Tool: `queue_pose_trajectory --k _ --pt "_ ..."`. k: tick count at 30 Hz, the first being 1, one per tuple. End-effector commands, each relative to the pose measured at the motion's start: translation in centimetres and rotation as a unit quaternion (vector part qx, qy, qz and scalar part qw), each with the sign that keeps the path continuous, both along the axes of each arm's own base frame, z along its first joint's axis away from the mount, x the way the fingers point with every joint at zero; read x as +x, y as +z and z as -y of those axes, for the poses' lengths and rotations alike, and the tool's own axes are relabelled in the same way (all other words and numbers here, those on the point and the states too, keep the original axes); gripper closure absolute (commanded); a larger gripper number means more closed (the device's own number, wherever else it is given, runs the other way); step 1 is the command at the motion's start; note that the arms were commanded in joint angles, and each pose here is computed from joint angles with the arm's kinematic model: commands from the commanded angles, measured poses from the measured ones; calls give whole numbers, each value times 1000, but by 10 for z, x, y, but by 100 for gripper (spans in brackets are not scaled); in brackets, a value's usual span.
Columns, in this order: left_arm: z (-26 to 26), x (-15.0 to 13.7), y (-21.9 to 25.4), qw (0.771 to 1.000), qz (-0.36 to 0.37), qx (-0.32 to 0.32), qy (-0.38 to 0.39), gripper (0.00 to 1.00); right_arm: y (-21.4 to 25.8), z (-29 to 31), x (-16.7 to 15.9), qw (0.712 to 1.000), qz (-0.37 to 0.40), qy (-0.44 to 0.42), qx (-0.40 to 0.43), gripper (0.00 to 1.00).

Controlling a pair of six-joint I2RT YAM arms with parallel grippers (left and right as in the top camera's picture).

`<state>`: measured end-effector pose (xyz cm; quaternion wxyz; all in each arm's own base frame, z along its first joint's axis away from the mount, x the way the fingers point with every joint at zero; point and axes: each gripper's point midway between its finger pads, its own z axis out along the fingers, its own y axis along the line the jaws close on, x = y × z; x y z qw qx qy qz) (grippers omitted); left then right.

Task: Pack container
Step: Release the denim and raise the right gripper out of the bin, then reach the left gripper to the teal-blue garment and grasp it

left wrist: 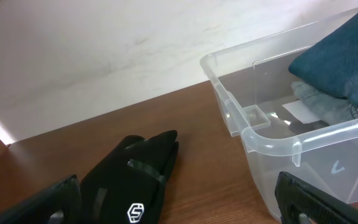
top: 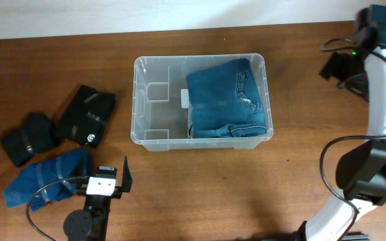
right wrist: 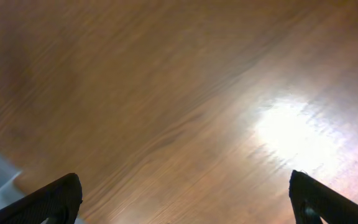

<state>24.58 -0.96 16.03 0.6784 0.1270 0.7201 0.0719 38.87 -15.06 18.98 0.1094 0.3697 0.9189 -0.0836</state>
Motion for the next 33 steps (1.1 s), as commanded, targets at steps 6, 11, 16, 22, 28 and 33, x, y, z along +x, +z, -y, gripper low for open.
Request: queue_pose_trajectory --k 6,11,16,22,28,33 --pt "0 0 -1 1000 0 -5 -2 1 -4 35 -16 999 -7 -45 -2 2" --pt "1 0 4 1000 12 0 -3 1 -4 35 -16 999 -7 -46 -2 2" --pt "29 -8 47 993 65 -41 -86 1 -4 35 -16 999 -7 -46 -2 2" --pt "12 -6 106 998 28 -51 -36 1 -4 35 -16 999 -7 -46 -2 2" --pt "5 27 163 993 -94 -68 -30 0 -4 35 -16 999 -7 -46 -2 2" --pt "14 53 177 971 -214 -93 -56 1 -4 35 -16 999 -7 -46 -2 2"
